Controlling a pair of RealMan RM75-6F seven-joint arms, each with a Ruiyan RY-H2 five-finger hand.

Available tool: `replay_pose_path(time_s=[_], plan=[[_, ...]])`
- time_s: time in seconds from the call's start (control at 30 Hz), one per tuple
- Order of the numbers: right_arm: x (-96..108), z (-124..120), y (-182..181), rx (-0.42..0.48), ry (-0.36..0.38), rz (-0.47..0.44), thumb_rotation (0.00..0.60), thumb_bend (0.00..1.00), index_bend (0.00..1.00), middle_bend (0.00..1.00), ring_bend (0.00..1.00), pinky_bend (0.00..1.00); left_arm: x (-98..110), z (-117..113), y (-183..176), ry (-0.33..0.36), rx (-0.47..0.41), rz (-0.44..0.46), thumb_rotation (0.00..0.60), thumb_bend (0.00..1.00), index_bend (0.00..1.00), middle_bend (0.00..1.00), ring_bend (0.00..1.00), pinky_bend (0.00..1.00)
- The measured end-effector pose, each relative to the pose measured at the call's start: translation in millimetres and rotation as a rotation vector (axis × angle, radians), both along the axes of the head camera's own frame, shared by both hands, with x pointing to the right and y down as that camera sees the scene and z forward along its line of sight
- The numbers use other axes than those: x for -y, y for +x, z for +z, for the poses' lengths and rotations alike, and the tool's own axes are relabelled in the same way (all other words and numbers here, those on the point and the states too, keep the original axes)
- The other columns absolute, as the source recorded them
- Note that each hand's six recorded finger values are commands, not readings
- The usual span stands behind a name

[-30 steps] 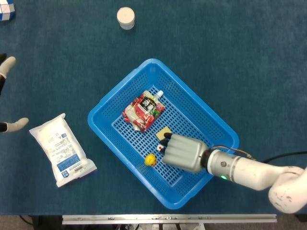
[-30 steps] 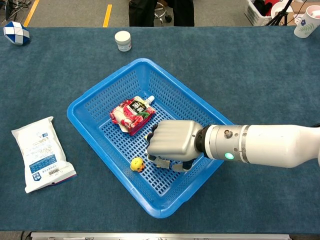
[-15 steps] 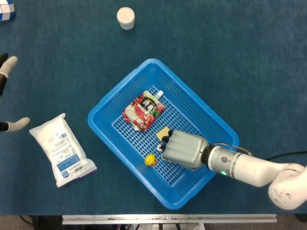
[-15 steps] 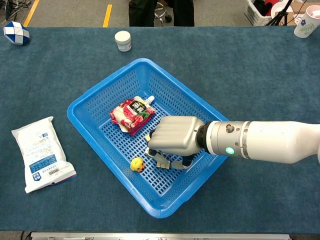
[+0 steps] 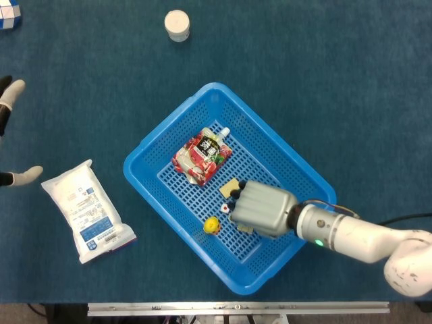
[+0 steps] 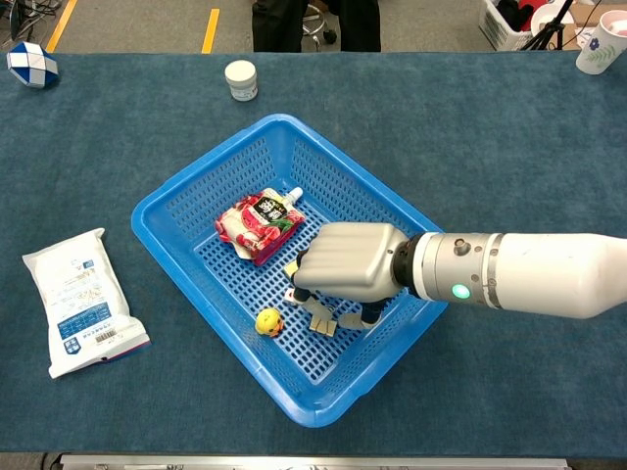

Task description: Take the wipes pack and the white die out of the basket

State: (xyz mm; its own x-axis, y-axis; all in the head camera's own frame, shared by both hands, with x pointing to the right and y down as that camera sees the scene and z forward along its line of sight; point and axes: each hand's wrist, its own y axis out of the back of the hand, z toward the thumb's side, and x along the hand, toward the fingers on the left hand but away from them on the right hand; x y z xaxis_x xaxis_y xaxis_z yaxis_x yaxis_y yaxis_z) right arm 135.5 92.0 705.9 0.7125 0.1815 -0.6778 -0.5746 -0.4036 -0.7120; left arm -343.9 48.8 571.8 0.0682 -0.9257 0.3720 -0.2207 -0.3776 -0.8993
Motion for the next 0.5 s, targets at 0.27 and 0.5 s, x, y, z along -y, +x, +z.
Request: replay_pose_path(time_s=[0.27, 0.5], plan=[[12, 7, -24, 0.067, 0.085, -0.009, 0.600, 0.20, 0.52, 0.39, 0.25, 0.35, -3, -2, -4, 0.001, 0.006, -0.014, 0.600, 0.00, 0.00, 0.00, 0.00, 0.00], [11, 13, -44, 0.103, 0.159, -0.066, 0.600, 0.17, 0.52, 0.39, 0.26, 0.34, -9, -5, -10, 0.003, 0.006, -0.034, 0.600, 0.00, 0.00, 0.00, 0.00, 0.00]])
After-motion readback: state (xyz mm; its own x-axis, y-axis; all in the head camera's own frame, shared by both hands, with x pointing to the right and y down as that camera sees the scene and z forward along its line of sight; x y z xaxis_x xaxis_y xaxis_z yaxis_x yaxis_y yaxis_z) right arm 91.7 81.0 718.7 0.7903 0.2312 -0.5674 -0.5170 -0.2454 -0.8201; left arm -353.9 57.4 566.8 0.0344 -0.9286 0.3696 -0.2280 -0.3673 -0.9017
